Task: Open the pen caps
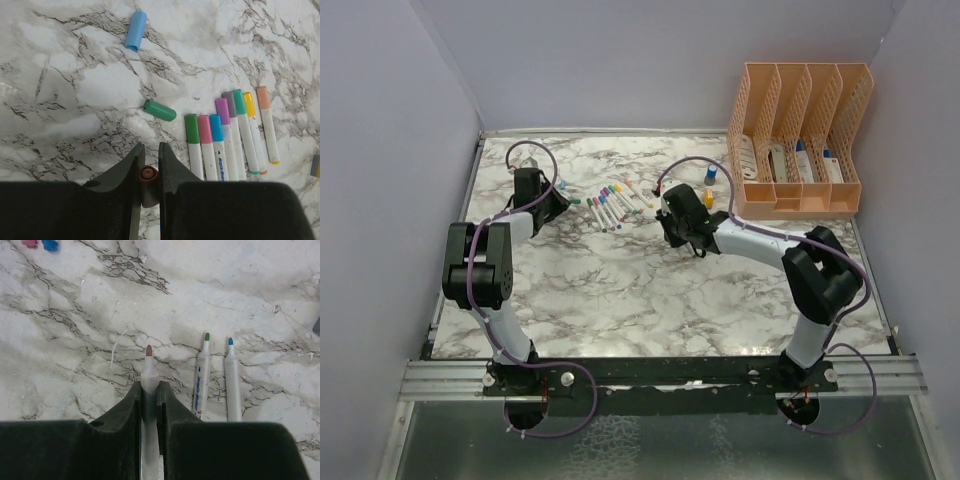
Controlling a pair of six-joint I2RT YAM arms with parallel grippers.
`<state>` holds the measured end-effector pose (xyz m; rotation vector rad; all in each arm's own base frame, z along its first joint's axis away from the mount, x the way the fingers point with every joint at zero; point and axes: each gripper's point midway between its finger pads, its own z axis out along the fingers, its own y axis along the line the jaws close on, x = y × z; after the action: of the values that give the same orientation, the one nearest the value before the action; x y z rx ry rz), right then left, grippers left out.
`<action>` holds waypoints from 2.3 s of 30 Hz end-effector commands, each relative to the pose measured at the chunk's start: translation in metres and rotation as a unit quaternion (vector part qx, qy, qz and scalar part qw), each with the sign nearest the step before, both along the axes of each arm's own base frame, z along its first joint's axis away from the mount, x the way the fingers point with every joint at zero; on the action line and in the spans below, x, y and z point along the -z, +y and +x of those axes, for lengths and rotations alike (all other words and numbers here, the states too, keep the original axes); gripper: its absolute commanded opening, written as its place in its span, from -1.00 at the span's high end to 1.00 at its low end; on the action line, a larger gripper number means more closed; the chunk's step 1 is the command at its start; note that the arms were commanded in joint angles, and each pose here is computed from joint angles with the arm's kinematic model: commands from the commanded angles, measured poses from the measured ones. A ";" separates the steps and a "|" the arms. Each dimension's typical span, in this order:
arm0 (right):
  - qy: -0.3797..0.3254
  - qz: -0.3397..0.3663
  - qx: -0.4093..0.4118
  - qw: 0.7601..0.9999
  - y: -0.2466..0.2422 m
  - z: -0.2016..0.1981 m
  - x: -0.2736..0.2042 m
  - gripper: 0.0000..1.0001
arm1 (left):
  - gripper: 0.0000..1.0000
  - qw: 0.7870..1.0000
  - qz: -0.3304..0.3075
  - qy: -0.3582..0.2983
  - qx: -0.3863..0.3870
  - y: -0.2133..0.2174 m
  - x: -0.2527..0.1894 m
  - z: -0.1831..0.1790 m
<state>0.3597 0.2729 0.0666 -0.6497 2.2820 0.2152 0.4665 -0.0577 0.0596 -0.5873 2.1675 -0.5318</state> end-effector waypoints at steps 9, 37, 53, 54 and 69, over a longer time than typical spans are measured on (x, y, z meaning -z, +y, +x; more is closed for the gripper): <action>-0.003 -0.028 0.010 1.000 0.000 0.019 0.017 0.97 | 0.49 1.000 0.003 0.020 -0.018 0.020 0.024 0.000; -0.045 -0.029 0.026 0.998 0.016 0.071 -0.011 -0.16 | -0.69 0.988 -0.055 -0.138 -0.044 0.021 -0.099 -0.035; -0.049 0.003 -0.009 0.999 0.056 0.150 0.000 -0.05 | -0.69 0.980 -0.095 -0.176 -0.019 0.007 -0.131 -0.049; -0.046 0.002 -0.010 0.999 0.057 0.152 0.004 -0.04 | -0.69 0.979 -0.095 -0.177 -0.018 0.007 -0.132 -0.050; -0.025 0.019 -0.031 0.999 0.068 0.156 0.023 -0.04 | -0.69 0.980 -0.098 -0.173 -0.019 0.006 -0.128 -0.048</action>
<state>0.5175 0.3325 0.0541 -0.6677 2.1928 0.2223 0.4191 -0.0497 0.1805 -0.6153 1.8104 -0.7482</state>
